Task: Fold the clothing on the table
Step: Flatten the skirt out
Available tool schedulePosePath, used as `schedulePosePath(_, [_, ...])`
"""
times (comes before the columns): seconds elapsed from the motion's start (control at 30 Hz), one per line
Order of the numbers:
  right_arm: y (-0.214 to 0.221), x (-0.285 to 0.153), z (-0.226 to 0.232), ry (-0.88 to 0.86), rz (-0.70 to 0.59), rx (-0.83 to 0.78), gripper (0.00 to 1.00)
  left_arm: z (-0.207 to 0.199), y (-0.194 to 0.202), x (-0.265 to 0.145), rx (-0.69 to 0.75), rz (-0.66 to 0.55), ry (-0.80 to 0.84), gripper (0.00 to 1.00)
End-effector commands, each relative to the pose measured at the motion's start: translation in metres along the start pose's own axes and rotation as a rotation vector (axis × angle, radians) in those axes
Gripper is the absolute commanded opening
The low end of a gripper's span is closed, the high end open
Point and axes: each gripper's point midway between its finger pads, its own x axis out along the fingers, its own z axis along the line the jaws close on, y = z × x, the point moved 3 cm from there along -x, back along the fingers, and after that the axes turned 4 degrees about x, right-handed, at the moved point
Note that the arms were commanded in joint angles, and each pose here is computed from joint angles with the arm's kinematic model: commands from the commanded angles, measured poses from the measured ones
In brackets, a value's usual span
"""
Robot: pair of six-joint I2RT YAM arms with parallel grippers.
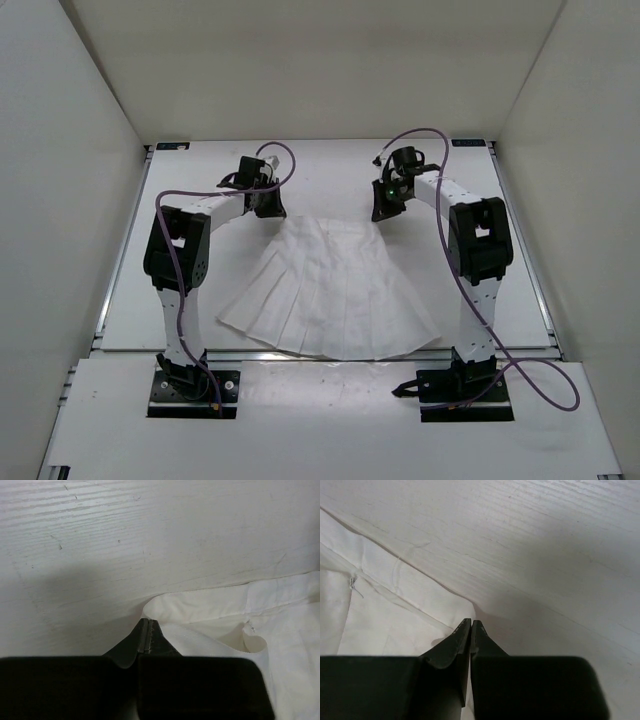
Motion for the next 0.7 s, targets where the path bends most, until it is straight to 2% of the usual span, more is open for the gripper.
schedulePosePath(0.0, [-0.009, -0.006, -0.007, 0.010, -0.030, 0.016, 0.00, 0.000, -0.009, -0.001, 0.012, -0.017, -0.025, 0.00])
schedulePosePath(0.37, [-0.021, -0.030, -0.031, 0.036, -0.084, 0.068, 0.00, 0.025, -0.029, -0.015, 0.047, -0.041, -0.095, 0.00])
schedulePosePath(0.6, [-0.022, -0.032, -0.045, 0.035, -0.069, 0.092, 0.00, 0.026, -0.040, -0.013, 0.064, -0.057, -0.087, 0.00])
schedulePosePath(0.67, [-0.030, -0.037, -0.042, 0.029, -0.079, 0.089, 0.11, 0.025, -0.045, -0.014, 0.061, -0.066, -0.075, 0.00])
